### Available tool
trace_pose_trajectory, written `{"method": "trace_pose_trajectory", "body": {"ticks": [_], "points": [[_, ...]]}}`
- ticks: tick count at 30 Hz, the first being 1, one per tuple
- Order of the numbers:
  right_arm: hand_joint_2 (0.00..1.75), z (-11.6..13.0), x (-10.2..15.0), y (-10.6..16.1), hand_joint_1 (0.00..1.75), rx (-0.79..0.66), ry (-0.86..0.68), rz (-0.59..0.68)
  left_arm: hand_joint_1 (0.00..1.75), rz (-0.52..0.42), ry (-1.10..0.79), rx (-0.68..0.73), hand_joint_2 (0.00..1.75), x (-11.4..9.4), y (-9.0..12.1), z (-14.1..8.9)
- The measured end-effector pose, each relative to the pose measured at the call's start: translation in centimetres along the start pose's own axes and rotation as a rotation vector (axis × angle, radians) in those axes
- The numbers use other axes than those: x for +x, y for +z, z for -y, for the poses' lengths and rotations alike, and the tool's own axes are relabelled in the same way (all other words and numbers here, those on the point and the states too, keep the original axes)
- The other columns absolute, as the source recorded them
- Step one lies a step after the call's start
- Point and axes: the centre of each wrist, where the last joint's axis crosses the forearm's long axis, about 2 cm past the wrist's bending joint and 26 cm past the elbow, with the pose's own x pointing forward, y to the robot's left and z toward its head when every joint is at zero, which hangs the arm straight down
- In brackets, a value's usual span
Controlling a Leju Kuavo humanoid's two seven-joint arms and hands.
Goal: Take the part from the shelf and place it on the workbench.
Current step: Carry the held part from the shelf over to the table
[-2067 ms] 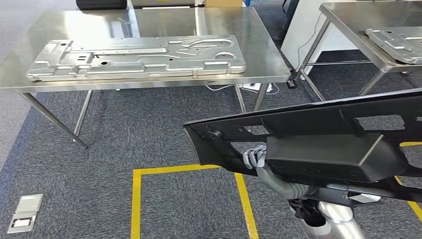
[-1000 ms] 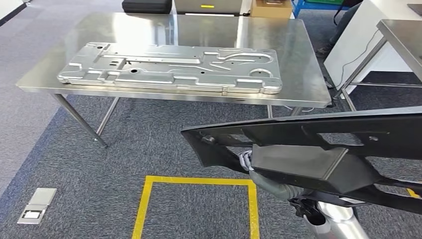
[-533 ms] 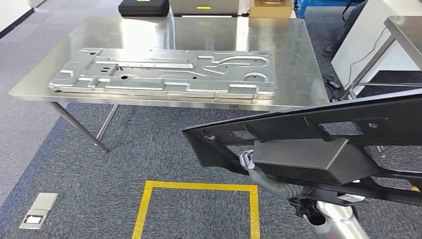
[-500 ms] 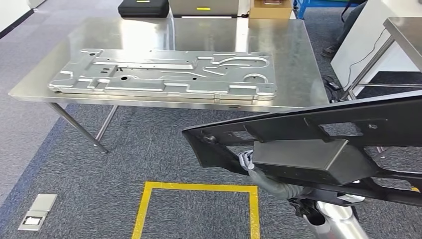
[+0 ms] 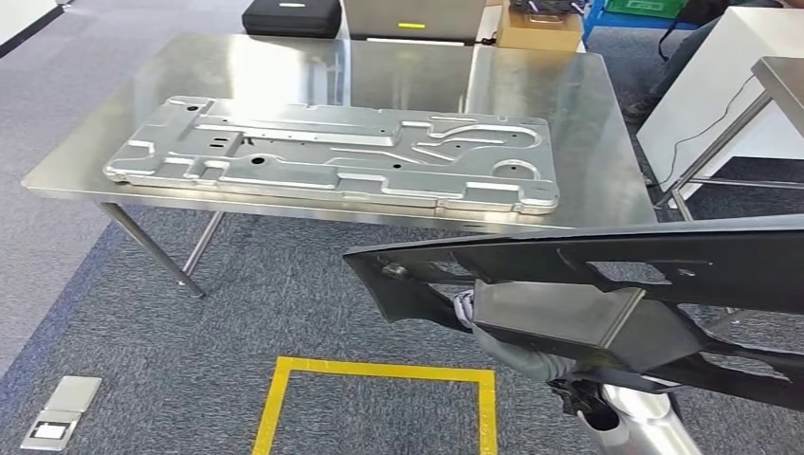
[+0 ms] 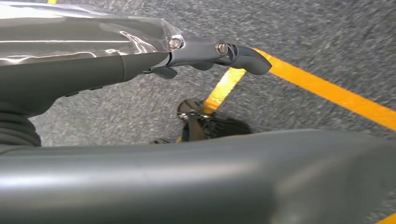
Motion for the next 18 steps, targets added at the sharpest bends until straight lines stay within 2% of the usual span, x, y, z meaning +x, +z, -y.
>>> {"method": "trace_pose_trajectory", "body": {"ticks": [18], "points": [[1.75,-0.02,-0.13,-0.02,1.75,0.009,-0.009,-0.003,0.0,-0.002,-0.015,-0.007,1.75,0.06,-0.02,0.1]]}}
